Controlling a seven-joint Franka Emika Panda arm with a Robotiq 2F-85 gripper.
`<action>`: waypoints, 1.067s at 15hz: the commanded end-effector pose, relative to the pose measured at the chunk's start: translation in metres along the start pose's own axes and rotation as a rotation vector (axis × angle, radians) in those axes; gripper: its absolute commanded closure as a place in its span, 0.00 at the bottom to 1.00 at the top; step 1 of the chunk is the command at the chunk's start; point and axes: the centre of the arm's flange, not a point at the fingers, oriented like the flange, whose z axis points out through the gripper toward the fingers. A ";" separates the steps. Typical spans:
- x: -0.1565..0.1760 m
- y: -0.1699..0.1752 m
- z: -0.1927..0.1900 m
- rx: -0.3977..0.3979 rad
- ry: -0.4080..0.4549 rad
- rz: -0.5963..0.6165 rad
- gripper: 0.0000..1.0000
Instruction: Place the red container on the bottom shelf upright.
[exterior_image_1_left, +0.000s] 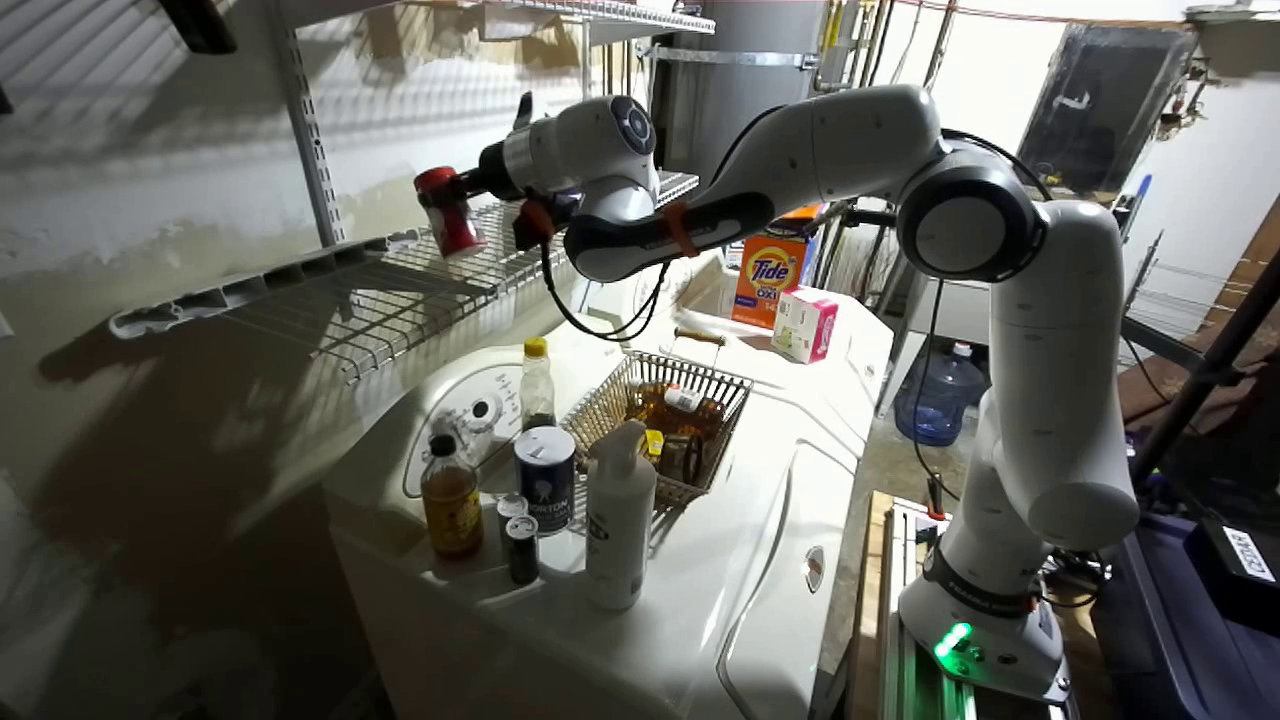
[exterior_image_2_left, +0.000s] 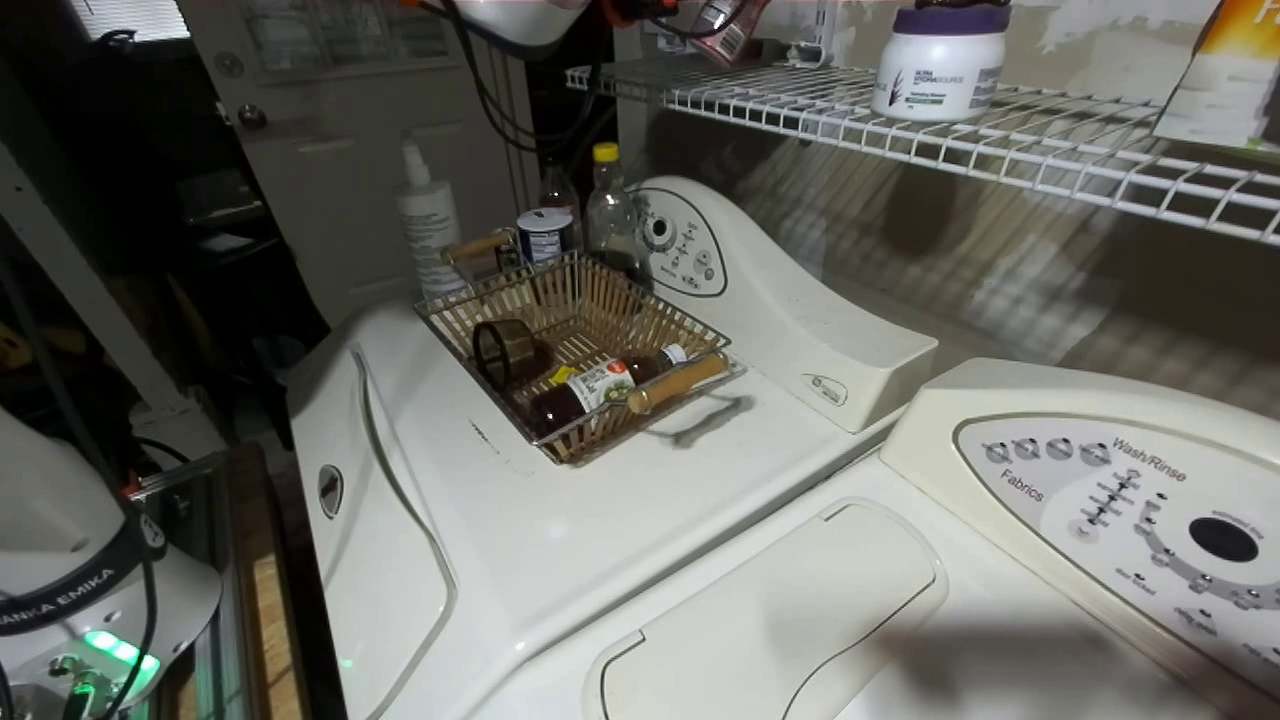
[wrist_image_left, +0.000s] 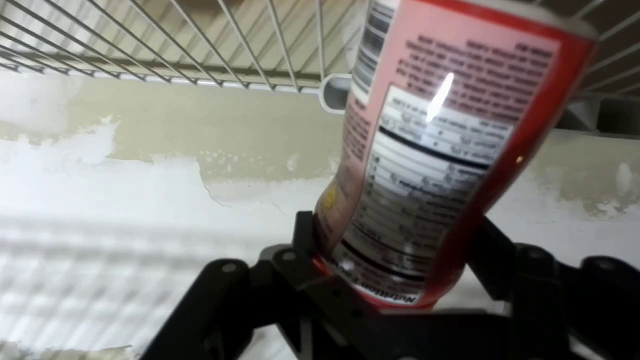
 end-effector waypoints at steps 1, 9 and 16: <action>-0.003 0.007 -0.009 0.134 0.071 -0.047 0.51; -0.020 0.002 -0.014 0.232 0.219 -0.167 0.51; -0.031 0.041 -0.007 0.111 0.325 -0.219 0.51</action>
